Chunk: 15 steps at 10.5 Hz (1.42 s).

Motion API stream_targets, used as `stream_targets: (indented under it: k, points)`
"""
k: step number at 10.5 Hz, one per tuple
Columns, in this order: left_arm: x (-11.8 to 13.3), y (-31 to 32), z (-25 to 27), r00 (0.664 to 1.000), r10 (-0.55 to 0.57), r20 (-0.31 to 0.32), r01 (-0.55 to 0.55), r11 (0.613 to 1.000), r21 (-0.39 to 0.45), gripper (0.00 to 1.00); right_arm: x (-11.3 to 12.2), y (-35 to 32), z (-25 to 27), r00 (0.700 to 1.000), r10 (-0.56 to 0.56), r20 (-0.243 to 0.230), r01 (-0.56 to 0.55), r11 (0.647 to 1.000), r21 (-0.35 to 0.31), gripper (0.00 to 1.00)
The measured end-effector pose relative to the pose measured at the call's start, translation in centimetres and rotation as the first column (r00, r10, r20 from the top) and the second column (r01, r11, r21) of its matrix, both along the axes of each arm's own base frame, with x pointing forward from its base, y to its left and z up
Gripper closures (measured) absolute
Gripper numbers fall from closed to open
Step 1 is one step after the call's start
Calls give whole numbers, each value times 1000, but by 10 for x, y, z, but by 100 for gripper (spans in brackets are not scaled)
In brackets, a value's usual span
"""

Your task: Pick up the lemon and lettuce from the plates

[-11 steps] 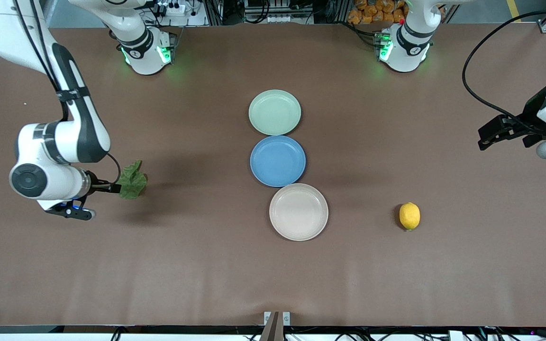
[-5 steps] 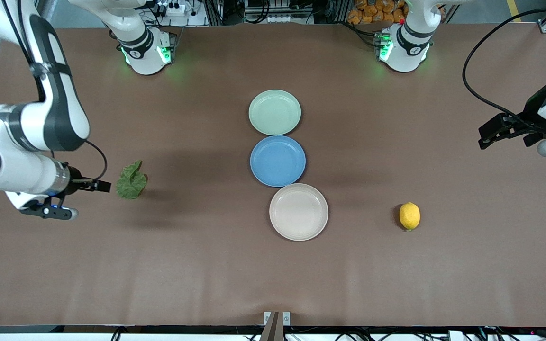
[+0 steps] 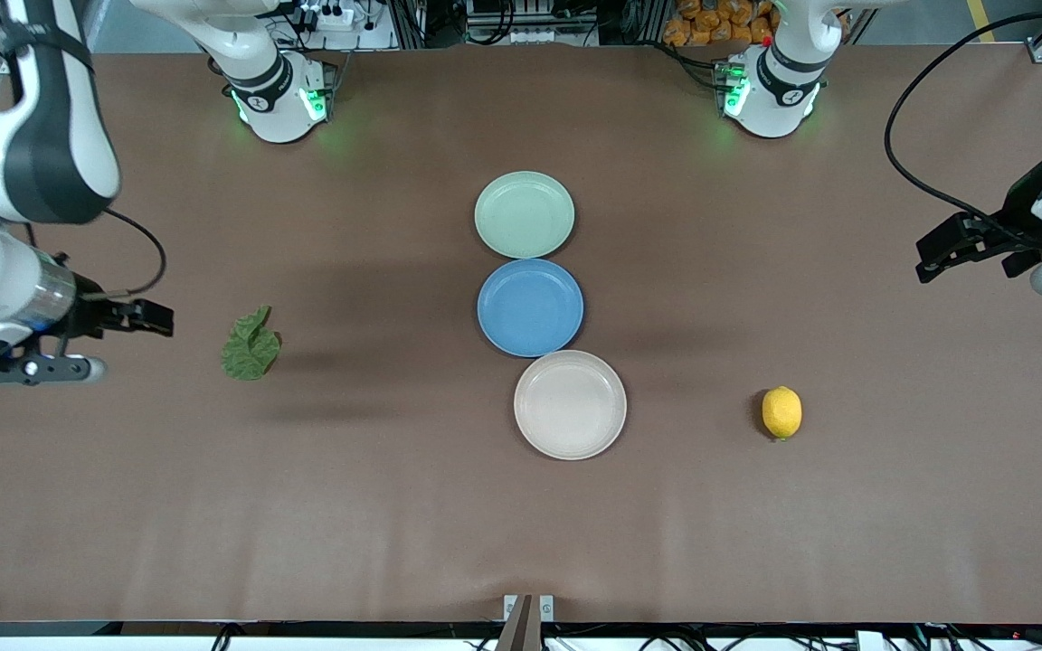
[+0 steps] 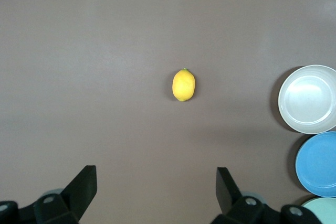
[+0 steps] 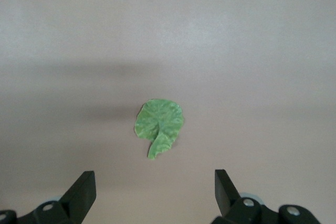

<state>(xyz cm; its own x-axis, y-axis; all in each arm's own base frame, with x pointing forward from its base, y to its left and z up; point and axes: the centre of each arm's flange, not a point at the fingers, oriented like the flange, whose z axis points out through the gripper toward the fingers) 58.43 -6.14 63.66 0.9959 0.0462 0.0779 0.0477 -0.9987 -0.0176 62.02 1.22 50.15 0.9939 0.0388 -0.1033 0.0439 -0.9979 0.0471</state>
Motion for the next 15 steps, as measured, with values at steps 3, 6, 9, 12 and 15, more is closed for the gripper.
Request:
stream_targets:
  k: [3,6,9,12,15]
  points:
    - [-1,1,2,1000,2,2,-2,1000,0,0,-7,-6,42,1000,-7,30,7,1000,-6,0]
    - [-2,1,2,1000,1,-1,-1,1000,1,0,-28,-19,90,997,-21,77,25,999,-41,0]
    - [-3,1,2,1000,1,-10,-1,1000,2,0,-43,-23,124,997,-44,70,47,998,-45,0]
    - [-5,1,3,1000,1,-13,-1,1000,2,0,-44,-23,133,996,-45,83,48,998,-44,0]
    - [-5,1,3,1000,0,-13,0,1000,2,0,-46,-20,137,995,-41,90,44,999,-28,0]
